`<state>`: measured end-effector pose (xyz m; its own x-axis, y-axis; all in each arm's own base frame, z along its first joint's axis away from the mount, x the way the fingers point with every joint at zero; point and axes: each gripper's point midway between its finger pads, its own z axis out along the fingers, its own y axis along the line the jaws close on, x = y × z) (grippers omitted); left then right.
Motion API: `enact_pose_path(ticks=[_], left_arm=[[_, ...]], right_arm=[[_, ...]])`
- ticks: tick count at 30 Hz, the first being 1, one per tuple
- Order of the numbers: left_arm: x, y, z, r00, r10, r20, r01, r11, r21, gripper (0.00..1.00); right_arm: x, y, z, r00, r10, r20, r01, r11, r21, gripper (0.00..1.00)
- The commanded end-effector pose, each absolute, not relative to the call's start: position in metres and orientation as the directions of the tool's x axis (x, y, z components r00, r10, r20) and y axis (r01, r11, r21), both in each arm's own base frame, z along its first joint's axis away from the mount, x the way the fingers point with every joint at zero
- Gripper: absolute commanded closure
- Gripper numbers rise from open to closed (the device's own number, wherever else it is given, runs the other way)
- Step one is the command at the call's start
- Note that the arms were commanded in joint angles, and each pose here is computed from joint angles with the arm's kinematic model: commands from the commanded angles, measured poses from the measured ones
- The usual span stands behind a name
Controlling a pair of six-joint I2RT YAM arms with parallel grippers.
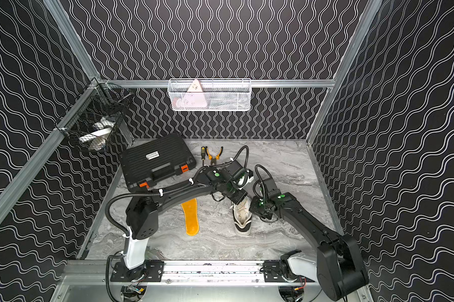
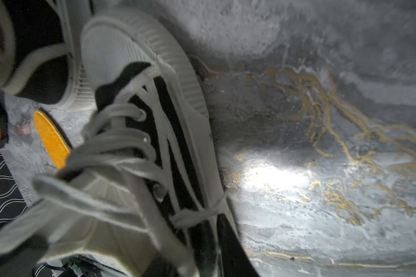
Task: Insert the insole into the shoe
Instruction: Adjust the shoe at the center of the board.
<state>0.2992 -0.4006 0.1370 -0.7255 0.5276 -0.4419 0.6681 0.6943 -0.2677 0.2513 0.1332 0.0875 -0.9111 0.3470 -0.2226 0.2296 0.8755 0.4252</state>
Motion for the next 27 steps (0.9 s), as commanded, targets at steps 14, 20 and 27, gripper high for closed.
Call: enact_pose_path(ticks=[14, 20, 27], left_arm=[[0.284, -0.341, 0.122, -0.915, 0.183, -0.361, 0.348, 0.809, -0.474, 1.00], [0.294, -0.324, 0.118, -0.945, 0.019, -0.326, 0.211, 0.799, -0.564, 1.00], [0.297, -0.330, 0.119, -0.950, 0.007, -0.314, 0.201, 0.783, -0.589, 1.00]], right_arm=[[0.305, 0.159, 0.094, -0.940, 0.199, -0.276, 0.071, 0.908, 0.414, 0.65], [0.275, 0.149, 0.112, -0.948, 0.173, -0.268, 0.065, 0.927, 0.369, 0.44], [0.233, 0.137, 0.084, -0.955, 0.217, -0.204, 0.140, 0.931, 0.336, 0.41]])
